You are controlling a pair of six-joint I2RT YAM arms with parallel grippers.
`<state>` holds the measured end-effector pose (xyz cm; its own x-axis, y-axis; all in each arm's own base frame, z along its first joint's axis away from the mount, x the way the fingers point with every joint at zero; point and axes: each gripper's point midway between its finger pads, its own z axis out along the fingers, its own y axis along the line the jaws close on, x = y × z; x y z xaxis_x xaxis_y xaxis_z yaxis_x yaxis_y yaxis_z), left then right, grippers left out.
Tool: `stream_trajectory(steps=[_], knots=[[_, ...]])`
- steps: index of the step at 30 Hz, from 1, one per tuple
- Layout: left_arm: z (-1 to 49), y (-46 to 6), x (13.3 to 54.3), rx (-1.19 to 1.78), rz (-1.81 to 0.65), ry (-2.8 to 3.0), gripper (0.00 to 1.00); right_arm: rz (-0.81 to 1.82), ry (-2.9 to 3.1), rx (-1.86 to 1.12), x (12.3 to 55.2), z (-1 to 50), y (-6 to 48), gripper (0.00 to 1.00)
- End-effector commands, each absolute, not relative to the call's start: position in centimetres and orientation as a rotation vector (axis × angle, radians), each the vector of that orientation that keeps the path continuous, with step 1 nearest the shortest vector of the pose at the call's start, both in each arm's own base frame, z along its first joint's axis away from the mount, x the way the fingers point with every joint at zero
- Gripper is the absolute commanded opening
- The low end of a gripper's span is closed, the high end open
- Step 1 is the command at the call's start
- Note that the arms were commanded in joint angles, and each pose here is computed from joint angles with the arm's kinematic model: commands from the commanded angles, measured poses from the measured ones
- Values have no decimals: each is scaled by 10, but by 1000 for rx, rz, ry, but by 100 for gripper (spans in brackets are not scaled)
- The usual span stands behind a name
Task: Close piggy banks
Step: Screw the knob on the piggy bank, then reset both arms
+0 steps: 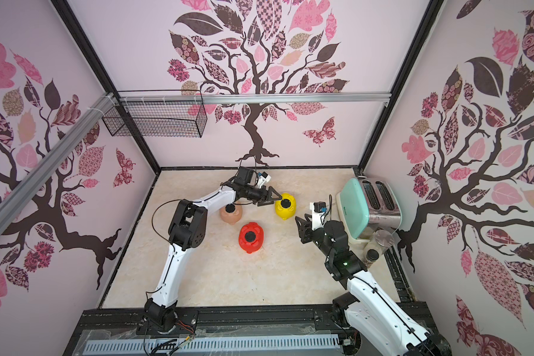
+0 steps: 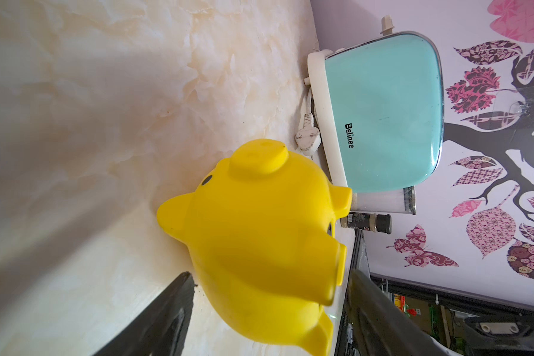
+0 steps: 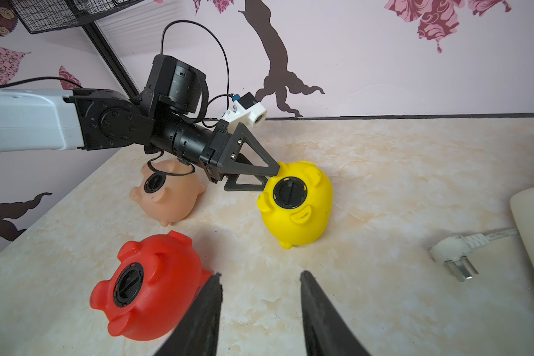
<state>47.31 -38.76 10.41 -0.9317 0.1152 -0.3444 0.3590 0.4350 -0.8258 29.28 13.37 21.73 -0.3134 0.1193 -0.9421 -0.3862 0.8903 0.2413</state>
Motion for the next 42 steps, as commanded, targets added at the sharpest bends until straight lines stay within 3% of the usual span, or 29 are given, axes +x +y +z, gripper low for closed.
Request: stream_trajectory(steps=[1, 11, 16, 23, 30, 36, 41, 42], knots=[[133, -389, 472, 457, -1494, 2384, 82, 509, 1793, -204, 293, 227, 134, 45], [155, -384, 463, 479, -1485, 2335, 82, 509, 1802, -207, 294, 225, 135, 45], [209, -365, 457, 440, -1507, 2187, 79, 511, 1799, -203, 294, 225, 134, 46], [270, -313, 426, 433, -1187, 2070, 79, 526, 1792, -197, 292, 225, 135, 46], [296, -237, 383, 271, -835, 1949, 81, 540, 1768, -177, 289, 228, 133, 49], [283, -113, 358, -160, -324, 1894, 86, 406, 1777, -27, 293, 224, 103, 69], [247, -74, 323, -202, -180, 1872, 91, 304, 1769, 81, 294, 219, 79, 99], [240, -67, 319, -218, -153, 1862, 93, 281, 1773, 91, 294, 216, 75, 99]])
